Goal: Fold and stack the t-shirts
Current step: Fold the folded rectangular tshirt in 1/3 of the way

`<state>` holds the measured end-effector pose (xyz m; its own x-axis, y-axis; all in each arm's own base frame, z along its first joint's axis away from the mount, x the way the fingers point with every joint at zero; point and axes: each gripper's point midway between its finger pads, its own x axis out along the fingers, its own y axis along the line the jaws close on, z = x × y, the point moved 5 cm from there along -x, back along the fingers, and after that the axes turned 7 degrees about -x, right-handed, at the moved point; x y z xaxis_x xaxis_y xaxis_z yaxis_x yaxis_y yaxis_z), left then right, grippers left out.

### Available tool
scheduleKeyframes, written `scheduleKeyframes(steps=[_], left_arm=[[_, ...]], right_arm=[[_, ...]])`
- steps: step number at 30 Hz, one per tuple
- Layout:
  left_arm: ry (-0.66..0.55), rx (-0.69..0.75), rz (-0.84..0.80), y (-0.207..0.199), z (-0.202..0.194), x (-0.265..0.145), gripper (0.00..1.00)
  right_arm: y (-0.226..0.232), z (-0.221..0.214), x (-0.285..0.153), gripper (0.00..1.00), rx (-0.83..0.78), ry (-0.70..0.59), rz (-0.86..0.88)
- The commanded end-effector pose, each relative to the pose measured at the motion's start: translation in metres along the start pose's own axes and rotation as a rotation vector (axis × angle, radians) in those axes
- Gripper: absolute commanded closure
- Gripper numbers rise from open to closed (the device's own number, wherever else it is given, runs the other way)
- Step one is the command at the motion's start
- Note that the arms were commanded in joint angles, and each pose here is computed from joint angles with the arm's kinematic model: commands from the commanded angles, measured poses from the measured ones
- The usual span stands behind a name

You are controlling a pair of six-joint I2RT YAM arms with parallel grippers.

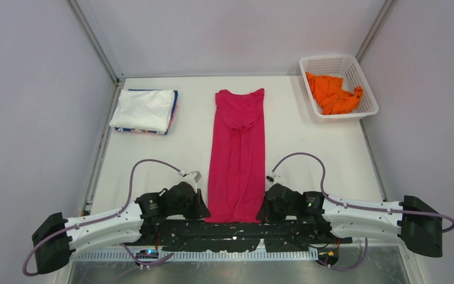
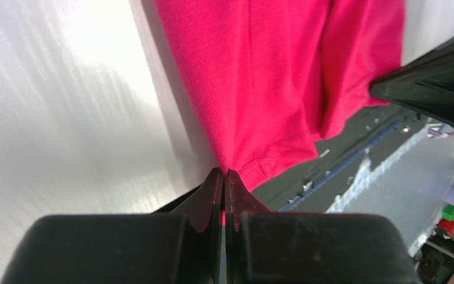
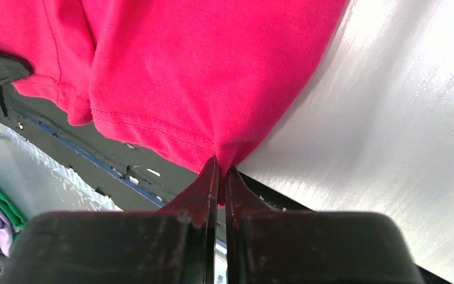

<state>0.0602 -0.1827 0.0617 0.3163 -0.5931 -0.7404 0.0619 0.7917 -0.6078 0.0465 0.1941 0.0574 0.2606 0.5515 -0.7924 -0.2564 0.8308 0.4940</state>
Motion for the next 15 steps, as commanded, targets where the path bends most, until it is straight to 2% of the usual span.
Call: scheduleKeyframes(steps=[1,4,10,15], left_arm=[[0.004,0.036,-0.117,-0.020,0.002,-0.011,1.00],[-0.049,0.067,-0.136,-0.031,0.013,-0.019,1.00],[-0.223,0.130,-0.124,-0.056,0.061,-0.034,1.00],[-0.223,0.144,-0.142,-0.075,0.094,-0.033,1.00]], right_arm=[[0.021,0.020,-0.014,0.95,-0.037,-0.076,0.046],[0.021,0.030,-0.025,0.95,-0.055,-0.123,0.002],[0.034,0.065,-0.039,0.95,-0.110,-0.261,-0.038],[0.042,0.101,-0.040,0.95,-0.143,-0.308,-0.065]])
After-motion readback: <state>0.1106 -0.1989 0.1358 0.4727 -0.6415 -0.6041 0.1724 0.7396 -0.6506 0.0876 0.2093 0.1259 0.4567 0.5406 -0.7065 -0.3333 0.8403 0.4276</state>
